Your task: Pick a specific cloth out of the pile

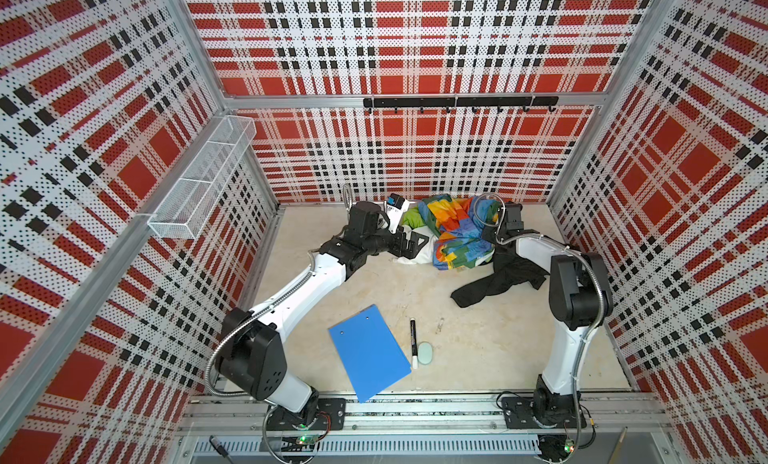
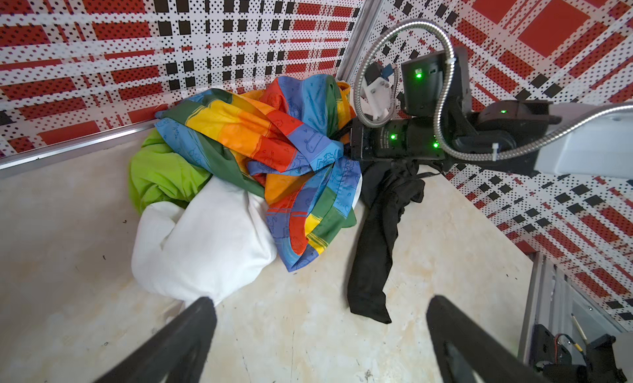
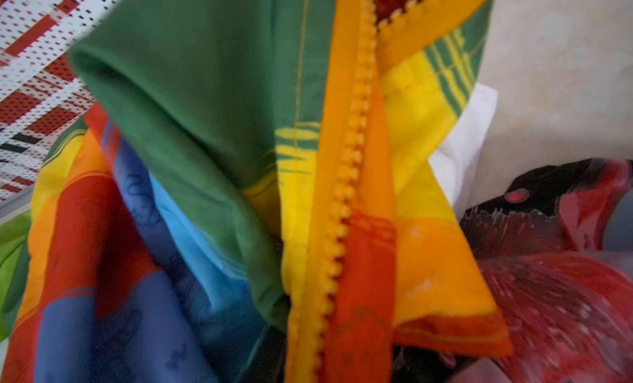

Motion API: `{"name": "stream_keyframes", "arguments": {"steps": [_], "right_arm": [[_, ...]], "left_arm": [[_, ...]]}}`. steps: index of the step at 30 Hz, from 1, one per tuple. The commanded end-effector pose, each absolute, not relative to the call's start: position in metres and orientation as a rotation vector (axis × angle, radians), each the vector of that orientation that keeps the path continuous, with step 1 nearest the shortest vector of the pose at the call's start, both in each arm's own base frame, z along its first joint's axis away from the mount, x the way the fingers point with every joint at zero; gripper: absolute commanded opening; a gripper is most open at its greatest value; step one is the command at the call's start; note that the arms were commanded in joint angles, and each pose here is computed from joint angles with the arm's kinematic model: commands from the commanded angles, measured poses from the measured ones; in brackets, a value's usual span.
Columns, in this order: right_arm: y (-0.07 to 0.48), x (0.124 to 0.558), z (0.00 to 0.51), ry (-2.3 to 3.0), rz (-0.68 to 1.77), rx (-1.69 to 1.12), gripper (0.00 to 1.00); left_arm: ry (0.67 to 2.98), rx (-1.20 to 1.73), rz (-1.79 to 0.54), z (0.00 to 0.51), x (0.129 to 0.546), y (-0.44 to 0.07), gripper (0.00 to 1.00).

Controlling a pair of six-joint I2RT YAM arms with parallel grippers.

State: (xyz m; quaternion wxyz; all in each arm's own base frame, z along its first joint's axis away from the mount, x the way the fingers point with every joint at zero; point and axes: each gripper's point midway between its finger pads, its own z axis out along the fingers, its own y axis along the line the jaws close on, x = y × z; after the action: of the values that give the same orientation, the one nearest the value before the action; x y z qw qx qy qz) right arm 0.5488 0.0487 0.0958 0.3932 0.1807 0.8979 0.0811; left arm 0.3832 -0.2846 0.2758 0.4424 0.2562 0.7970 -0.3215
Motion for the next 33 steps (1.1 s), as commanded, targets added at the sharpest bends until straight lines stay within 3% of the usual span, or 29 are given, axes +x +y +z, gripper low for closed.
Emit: {"name": "stream_keyframes", "arguments": {"steps": [1,8,14,23,33], "right_arm": [[0.029,0.554,0.086,2.287,0.065,0.519,0.24],[0.025,0.561,0.114,2.249,0.057,0.470,0.30],[0.031,0.547,0.164,2.163,0.123,0.400,0.51],[0.015,0.476,0.229,2.001,0.191,0.382,0.81],[-0.040,0.406,0.211,2.020,0.228,0.554,0.99]], "left_arm": [[1.924,0.635,-0.787,0.296,0.386,-0.285,0.99],[1.924,0.633,-0.785,0.296,0.387,-0.284,0.99],[1.924,0.632,-0.788,0.296,0.386,-0.284,0.99],[1.906,0.648,-0.821,0.304,0.377,-0.292,0.99],[1.894,0.712,-0.883,0.301,0.363,-0.309,0.99]]}}
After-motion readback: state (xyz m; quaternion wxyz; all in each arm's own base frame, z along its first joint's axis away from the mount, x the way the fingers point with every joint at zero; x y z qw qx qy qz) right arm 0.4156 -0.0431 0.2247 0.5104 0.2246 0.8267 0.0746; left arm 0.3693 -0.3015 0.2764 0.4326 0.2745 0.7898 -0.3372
